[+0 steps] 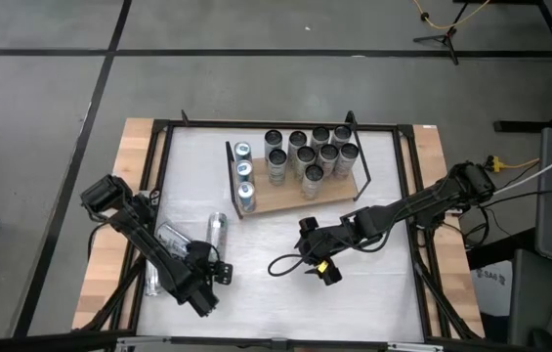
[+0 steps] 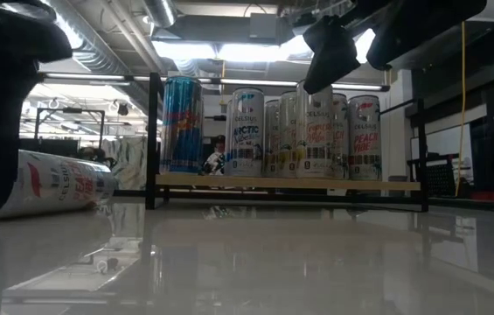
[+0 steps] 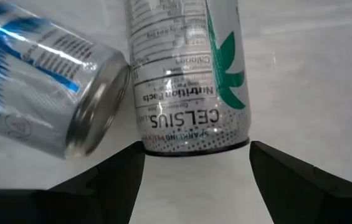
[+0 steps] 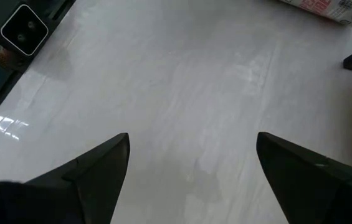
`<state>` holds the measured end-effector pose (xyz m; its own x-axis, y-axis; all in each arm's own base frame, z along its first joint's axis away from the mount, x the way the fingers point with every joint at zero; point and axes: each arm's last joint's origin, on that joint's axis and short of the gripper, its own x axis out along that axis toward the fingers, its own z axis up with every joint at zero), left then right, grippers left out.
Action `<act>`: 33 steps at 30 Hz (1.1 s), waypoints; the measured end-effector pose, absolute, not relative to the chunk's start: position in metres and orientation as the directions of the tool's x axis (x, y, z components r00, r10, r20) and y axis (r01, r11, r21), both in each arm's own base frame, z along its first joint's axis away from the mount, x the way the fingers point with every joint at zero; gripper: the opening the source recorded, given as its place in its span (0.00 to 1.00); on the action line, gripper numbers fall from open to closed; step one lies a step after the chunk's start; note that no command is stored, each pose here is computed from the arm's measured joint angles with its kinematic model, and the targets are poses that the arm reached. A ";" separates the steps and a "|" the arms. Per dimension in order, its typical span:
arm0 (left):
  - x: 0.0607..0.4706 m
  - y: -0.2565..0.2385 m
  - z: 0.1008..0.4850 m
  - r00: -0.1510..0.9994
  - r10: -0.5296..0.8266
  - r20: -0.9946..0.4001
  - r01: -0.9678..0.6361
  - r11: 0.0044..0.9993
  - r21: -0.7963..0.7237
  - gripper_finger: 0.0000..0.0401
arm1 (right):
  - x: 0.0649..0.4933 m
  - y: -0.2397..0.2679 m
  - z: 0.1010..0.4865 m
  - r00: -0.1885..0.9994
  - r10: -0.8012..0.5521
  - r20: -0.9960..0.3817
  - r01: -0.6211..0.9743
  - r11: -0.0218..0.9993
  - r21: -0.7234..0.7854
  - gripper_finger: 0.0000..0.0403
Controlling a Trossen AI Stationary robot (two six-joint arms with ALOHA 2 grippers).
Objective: Place canned beverage on shelf
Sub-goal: Put the white-pink soda can on the shelf aligned with the other white-pink soda can
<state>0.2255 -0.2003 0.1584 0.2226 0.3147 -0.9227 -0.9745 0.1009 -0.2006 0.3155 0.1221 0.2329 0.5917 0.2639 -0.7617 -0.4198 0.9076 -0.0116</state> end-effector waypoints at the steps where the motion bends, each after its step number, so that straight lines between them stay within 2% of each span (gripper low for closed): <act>1: 0.226 -0.200 0.158 0.223 0.317 -0.922 -0.974 0.099 -0.202 0.70 | 0.316 0.122 0.233 0.592 0.264 -0.762 -0.420 0.908 -0.012 0.85; 6: 0.230 -0.195 0.160 0.259 0.365 -0.894 -0.966 0.101 -0.239 0.70 | 0.315 0.122 0.233 0.592 0.264 -0.762 -0.420 0.908 -0.012 0.85; 18: 0.238 -0.184 0.160 0.241 0.381 -0.893 -0.970 0.068 -0.233 0.70 | 0.316 0.122 0.233 0.592 0.263 -0.762 -0.419 0.908 -0.012 0.85; 33: 0.250 -0.167 0.160 0.215 0.397 -0.892 -0.975 0.145 -0.171 0.70 | 0.316 0.122 0.233 0.592 0.263 -0.762 -0.419 0.908 -0.012 0.85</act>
<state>0.2502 -0.1672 0.1596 0.2153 0.3971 -0.8922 -0.9746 0.1453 -0.1705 0.3156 0.1220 0.2330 0.5923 0.2632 -0.7615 -0.4191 0.9079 -0.0122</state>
